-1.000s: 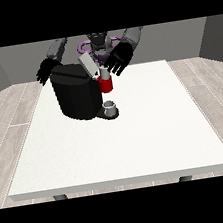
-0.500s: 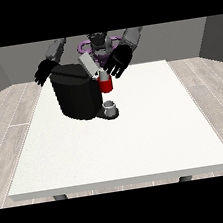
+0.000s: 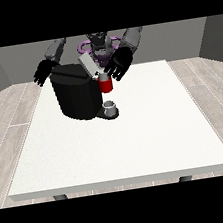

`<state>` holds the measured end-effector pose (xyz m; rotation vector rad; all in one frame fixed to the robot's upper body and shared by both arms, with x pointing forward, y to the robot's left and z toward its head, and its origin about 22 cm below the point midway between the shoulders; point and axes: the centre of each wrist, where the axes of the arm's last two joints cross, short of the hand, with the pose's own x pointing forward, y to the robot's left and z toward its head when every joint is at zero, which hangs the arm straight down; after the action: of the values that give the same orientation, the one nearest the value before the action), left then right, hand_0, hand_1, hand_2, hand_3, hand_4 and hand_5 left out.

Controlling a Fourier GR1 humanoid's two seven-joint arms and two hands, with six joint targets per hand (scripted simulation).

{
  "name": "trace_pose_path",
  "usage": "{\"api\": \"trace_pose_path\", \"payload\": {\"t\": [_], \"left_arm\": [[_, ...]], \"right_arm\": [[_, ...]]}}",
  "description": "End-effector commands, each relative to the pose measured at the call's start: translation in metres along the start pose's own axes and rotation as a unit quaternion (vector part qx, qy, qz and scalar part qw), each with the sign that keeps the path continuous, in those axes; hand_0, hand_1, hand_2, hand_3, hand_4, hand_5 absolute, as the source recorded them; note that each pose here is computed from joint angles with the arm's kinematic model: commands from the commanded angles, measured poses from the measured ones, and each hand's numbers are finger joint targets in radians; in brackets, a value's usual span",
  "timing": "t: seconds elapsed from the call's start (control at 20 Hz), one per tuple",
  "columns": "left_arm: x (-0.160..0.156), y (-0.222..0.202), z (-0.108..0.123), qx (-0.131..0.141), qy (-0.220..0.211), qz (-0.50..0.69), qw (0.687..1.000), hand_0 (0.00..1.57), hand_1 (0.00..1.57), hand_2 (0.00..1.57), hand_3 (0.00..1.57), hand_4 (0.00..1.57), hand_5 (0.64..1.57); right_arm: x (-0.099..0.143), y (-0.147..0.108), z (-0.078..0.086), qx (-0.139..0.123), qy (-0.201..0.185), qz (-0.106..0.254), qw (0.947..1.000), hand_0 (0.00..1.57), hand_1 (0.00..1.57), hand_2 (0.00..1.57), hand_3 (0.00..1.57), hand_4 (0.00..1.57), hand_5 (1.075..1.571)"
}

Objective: Insert the coffee pod into the coffee machine and close the lid

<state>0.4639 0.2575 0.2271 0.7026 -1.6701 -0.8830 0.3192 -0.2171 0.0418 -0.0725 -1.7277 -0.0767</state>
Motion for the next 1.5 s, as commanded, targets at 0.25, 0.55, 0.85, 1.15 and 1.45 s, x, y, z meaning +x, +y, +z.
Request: {"api": "trace_pose_path", "payload": {"t": [0.25, 0.55, 0.85, 1.15, 1.45], "left_arm": [[0.005, -0.021, -0.001, -0.013, -0.004, -0.022, 1.000, 1.15, 1.15, 1.18, 1.02, 0.45, 1.571], [-0.012, 0.012, 0.005, 0.010, 0.005, -0.031, 0.999, 1.07, 1.07, 1.12, 0.95, 0.38, 1.571], [-0.013, -0.017, 0.008, -0.008, -0.019, -0.039, 0.999, 1.07, 1.07, 1.12, 0.93, 0.37, 1.571], [-0.002, 0.006, 0.000, -0.041, -0.003, -0.079, 0.996, 0.00, 0.00, 0.00, 0.00, 0.00, 1.571], [-0.008, 0.006, 0.006, -0.052, -0.027, -0.083, 0.995, 0.00, 0.00, 0.00, 0.00, 0.00, 1.571]], "right_arm": [[-0.007, 0.002, 0.003, -0.007, -0.001, -0.005, 1.0000, 0.00, 0.00, 0.00, 0.00, 0.44, 1.571], [0.002, 0.009, 0.006, 0.013, -0.017, 0.000, 0.9998, 0.00, 0.00, 0.00, 0.00, 0.46, 1.571], [-0.013, -0.008, 0.008, -0.019, 0.007, 0.001, 0.9998, 0.00, 0.00, 0.00, 0.00, 0.41, 1.571], [0.008, 0.016, -0.001, 0.003, -0.001, 0.011, 0.9999, 0.00, 0.00, 0.00, 0.00, 0.36, 1.571], [-0.011, -0.018, 0.001, -0.021, -0.003, 0.000, 0.9998, 0.00, 0.00, 0.00, 0.00, 0.38, 1.571]]}}
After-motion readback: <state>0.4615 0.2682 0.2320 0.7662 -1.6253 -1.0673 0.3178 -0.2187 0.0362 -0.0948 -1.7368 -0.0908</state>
